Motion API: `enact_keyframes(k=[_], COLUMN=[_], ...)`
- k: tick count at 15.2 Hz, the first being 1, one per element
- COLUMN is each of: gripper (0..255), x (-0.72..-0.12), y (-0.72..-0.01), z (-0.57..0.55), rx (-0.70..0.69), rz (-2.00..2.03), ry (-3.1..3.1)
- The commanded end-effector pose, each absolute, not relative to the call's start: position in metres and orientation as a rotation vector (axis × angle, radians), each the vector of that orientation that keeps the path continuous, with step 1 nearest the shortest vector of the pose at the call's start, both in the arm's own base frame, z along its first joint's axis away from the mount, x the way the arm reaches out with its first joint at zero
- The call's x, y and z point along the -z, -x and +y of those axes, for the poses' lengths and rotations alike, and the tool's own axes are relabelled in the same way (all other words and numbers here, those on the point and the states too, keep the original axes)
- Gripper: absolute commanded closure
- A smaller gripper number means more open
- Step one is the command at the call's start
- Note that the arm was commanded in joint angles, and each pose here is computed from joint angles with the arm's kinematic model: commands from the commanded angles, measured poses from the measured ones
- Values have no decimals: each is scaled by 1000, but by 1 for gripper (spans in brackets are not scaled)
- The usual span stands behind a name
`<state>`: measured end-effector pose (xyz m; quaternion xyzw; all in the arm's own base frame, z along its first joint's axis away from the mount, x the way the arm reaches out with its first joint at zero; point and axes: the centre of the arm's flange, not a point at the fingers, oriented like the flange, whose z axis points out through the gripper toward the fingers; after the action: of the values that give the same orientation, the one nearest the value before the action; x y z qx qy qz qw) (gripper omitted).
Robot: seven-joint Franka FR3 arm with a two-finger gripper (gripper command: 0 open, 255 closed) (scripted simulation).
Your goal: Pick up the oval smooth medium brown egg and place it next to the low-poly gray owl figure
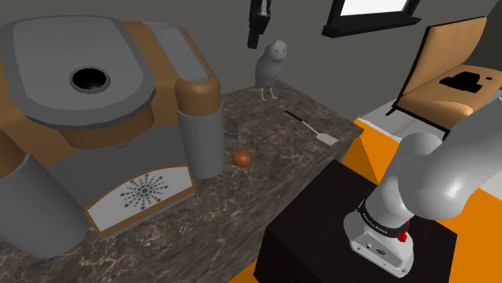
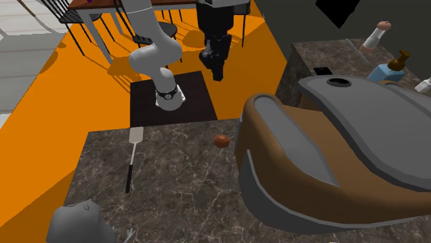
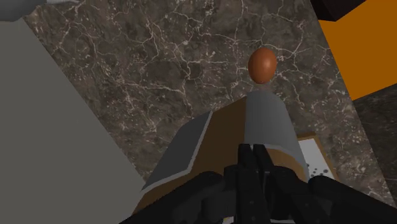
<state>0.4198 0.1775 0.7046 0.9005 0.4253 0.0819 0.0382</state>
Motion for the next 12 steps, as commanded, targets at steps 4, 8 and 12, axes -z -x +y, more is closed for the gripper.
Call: enact_keyframes(k=[4, 8, 12], gripper=[0, 0, 0], x=[-690, -639, -587], y=[-430, -436, -440], z=[167, 173, 179], rx=[-242, -208, -173], rz=[1300, 1283, 1266], ry=[-2769, -2795, -2820])
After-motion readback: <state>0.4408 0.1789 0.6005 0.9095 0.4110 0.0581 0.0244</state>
